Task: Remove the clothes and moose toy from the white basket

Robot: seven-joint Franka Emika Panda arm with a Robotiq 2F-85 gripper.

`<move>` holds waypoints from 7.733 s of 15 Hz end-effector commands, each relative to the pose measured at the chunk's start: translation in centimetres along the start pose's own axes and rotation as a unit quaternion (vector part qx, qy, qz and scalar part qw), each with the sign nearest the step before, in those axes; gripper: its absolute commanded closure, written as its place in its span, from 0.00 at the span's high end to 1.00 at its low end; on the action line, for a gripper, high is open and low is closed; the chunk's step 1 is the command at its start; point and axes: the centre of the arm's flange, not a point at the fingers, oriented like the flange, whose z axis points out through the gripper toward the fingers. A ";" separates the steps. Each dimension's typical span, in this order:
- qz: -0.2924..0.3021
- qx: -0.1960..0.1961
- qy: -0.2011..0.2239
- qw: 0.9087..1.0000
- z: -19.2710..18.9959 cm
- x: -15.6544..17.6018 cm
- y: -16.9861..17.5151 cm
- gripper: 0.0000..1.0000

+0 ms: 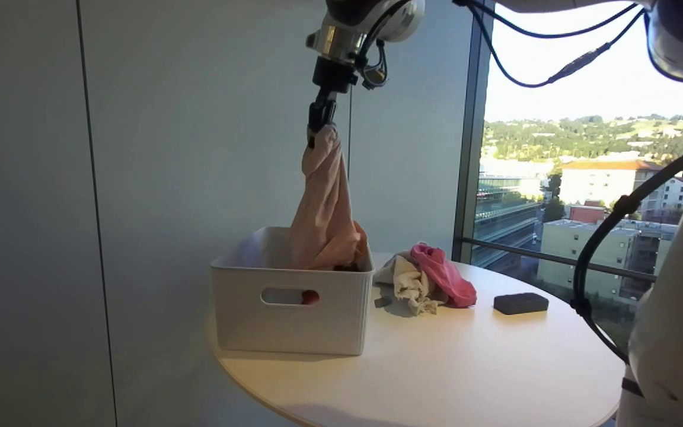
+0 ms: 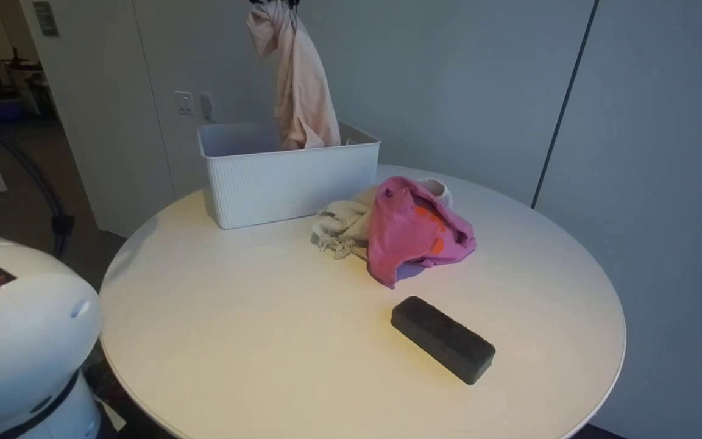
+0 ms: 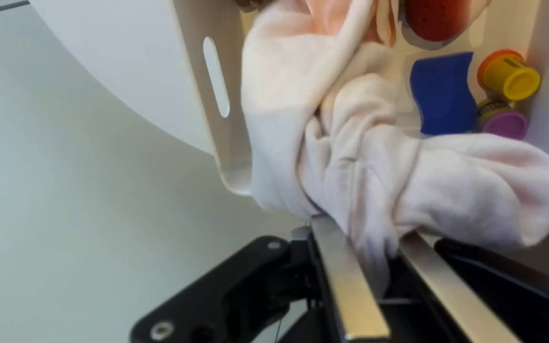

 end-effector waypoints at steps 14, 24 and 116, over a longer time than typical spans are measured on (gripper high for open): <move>0.278 -0.221 0.123 0.927 -8.5 -21.1 7.7 0.06; 0.302 -0.146 -0.109 0.936 20.4 -24.1 6.9 0.06; 0.066 0.143 -0.316 0.935 35.6 -10.4 3.8 0.46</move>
